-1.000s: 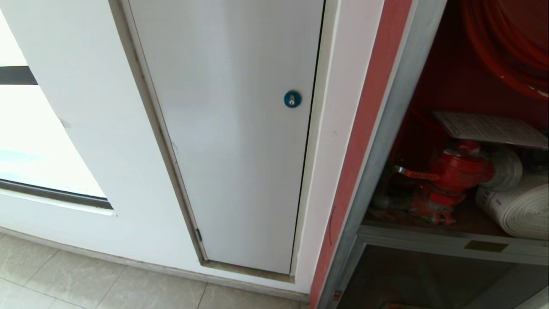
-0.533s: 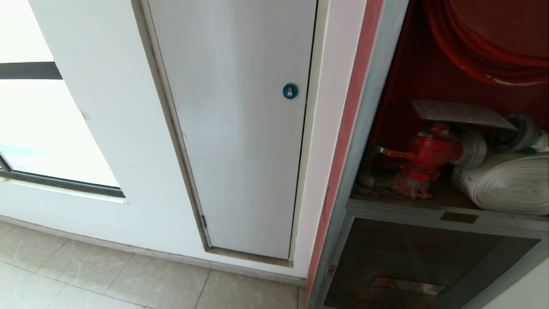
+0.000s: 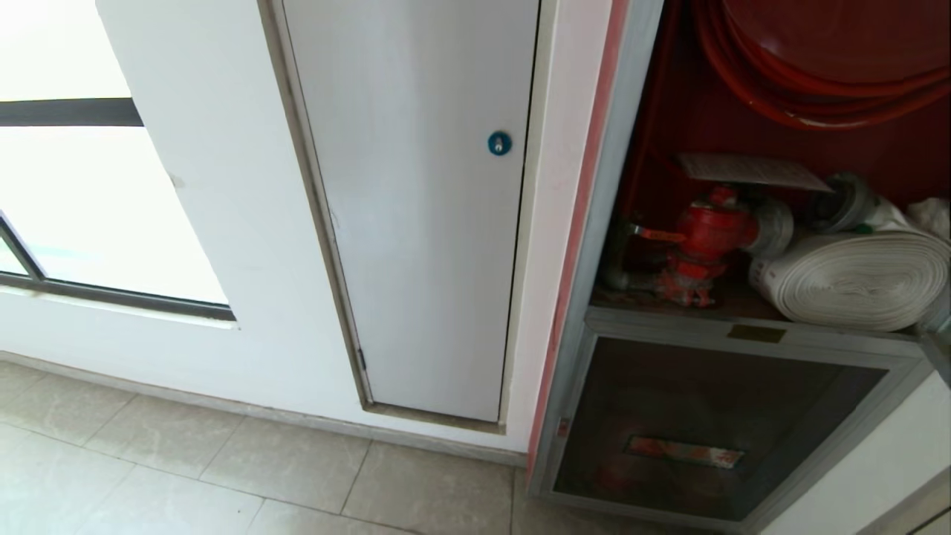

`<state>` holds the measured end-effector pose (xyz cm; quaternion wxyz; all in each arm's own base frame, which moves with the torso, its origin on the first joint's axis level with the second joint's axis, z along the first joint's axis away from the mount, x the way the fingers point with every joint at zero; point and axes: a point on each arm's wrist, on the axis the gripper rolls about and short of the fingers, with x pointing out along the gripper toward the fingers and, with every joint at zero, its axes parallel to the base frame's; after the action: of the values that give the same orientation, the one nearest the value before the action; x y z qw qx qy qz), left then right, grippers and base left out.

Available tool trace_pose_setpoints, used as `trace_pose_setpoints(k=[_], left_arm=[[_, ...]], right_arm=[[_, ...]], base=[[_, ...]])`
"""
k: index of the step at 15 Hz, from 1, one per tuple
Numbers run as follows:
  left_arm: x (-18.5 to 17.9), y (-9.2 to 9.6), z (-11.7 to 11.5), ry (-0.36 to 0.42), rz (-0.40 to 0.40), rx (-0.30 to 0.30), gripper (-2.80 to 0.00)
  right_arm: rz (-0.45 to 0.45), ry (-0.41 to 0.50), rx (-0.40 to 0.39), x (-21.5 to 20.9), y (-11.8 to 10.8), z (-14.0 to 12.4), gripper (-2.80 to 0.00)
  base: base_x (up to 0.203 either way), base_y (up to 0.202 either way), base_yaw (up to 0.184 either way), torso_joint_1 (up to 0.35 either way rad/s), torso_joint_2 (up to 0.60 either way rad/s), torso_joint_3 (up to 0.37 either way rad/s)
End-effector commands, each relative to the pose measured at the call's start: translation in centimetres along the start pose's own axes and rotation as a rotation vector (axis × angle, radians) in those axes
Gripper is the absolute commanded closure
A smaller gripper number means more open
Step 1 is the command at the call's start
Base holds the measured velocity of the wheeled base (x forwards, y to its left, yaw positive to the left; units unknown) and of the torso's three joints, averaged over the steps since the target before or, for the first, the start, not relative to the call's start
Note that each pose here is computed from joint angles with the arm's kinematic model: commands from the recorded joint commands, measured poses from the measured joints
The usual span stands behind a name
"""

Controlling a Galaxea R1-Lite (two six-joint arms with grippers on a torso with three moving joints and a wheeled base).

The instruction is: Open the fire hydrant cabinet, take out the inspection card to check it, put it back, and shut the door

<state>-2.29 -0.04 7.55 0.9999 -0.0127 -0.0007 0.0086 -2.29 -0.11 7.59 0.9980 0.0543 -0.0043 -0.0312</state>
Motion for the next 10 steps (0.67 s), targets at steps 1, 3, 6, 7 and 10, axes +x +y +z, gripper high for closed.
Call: trace_pose_setpoints(k=[1,3,6,7,10], left_arm=[[0.01,0.00,0.00,0.001,0.001,-0.001,0.00],[0.01,0.00,0.00,0.001,0.001,-0.001,0.00],[0.01,0.00,0.00,0.001,0.001,-0.001,0.00],[0.01,0.00,0.00,0.001,0.001,-0.001,0.00],[0.01,0.00,0.00,0.001,0.001,-0.001,0.00]], right_arm=[[0.000,0.001,0.000,0.01,0.00,0.00,0.00],[0.000,0.001,0.000,0.01,0.00,0.00,0.00],[0.000,0.001,-0.001,0.01,0.00,0.01,0.00],[0.000,0.001,-0.001,0.01,0.00,0.01,0.00],[0.000,0.001,-0.001,0.01,0.00,0.01,0.00]], base=[[-0.194,0.000,0.003,-0.002,0.00,0.002],[-0.195,0.000,0.001,0.001,0.00,0.001],[-0.197,0.000,0.001,0.000,0.00,0.004],[-0.199,0.000,0.000,0.005,0.01,-0.001],[-0.195,0.000,0.000,0.002,0.00,0.000]])
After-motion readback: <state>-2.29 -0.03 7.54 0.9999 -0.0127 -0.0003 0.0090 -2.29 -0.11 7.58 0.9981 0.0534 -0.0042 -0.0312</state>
